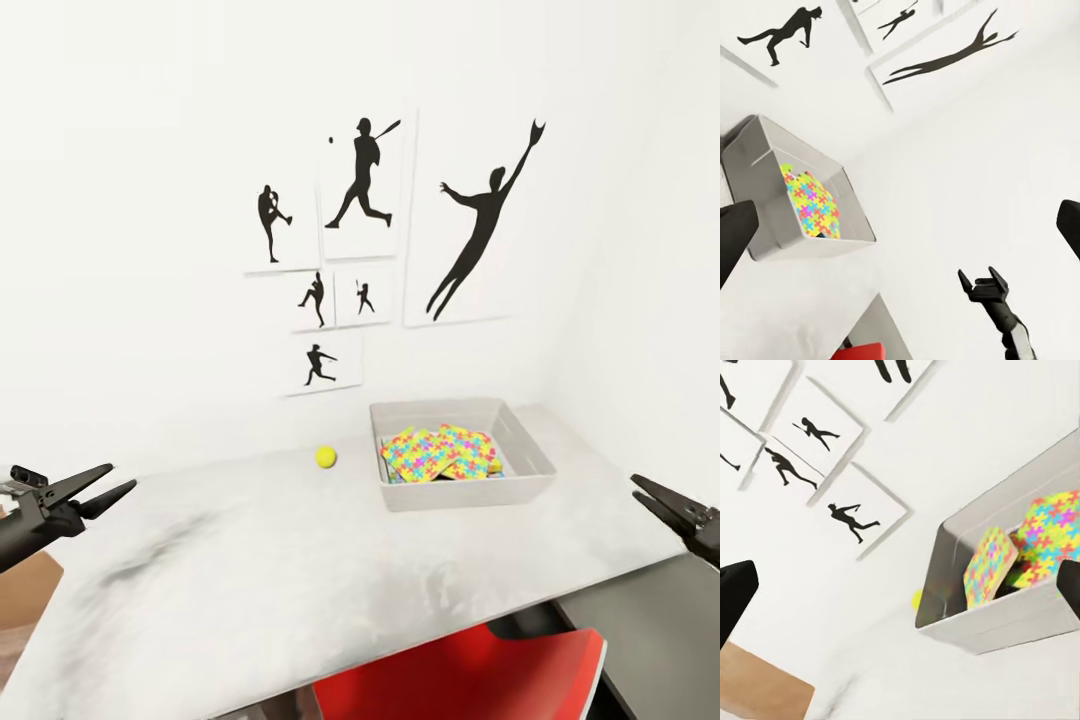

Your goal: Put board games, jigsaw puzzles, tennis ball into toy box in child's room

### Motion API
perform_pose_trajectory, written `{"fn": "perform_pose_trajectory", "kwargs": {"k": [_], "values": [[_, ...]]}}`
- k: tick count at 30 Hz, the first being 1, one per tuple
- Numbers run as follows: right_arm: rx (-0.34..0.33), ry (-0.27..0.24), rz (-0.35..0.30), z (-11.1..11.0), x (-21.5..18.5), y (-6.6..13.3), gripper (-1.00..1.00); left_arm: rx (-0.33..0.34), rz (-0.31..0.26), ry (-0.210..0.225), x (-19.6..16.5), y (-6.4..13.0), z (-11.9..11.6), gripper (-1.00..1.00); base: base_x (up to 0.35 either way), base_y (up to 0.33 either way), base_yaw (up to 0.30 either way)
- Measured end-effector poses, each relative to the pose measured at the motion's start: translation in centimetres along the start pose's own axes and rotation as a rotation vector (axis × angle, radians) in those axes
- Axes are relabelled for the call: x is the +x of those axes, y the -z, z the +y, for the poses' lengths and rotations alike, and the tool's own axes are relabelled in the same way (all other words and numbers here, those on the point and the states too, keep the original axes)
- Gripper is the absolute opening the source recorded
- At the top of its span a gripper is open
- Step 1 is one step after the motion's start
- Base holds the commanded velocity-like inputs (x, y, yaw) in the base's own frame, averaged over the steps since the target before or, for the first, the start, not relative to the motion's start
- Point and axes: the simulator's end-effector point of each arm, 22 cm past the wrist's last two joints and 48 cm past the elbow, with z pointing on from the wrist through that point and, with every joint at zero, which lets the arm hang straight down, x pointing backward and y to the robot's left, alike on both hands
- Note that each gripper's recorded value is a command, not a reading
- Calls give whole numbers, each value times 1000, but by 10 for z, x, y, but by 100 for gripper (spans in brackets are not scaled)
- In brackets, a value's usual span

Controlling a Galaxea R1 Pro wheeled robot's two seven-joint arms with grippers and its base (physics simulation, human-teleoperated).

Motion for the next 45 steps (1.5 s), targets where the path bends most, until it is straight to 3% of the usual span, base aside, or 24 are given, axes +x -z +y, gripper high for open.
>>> {"fn": "perform_pose_trajectory", "kwargs": {"k": [3, 6, 11, 15, 19, 26, 34, 45], "values": [[21, 30, -26, 10, -36, -32, 100, 1, -15, -9, -5, 4, -3, 100, 0, 0, 158], [91, 62, -3, 7, -52, -74, 100, 3, -31, -17, -11, 8, -6, 100, 0, 0, 163], [178, 132, 19, 16, -84, -124, 100, 6, -41, -25, -14, 10, -10, 100, 0, 0, 165], [179, 154, 29, 30, -100, -150, 100, 9, -47, -28, -16, 12, -12, 100, -41, 18, 167], [224, 170, 100, 27, -86, -177, 100, 8, -55, -27, -19, 15, -13, 100, -136, 140, 169], [330, 194, 130, 13, -79, -183, 100, -21, -61, -25, -27, 26, -8, 100, -189, 205, 170], [345, 205, 128, 16, -81, -181, 100, -20, -66, -29, -30, 30, -11, 100, -71, 253, 171], [382, 217, 120, 15, -86, -176, 100, -10, -72, -42, -32, 31, -19, 100, 188, 233, 173]]}}
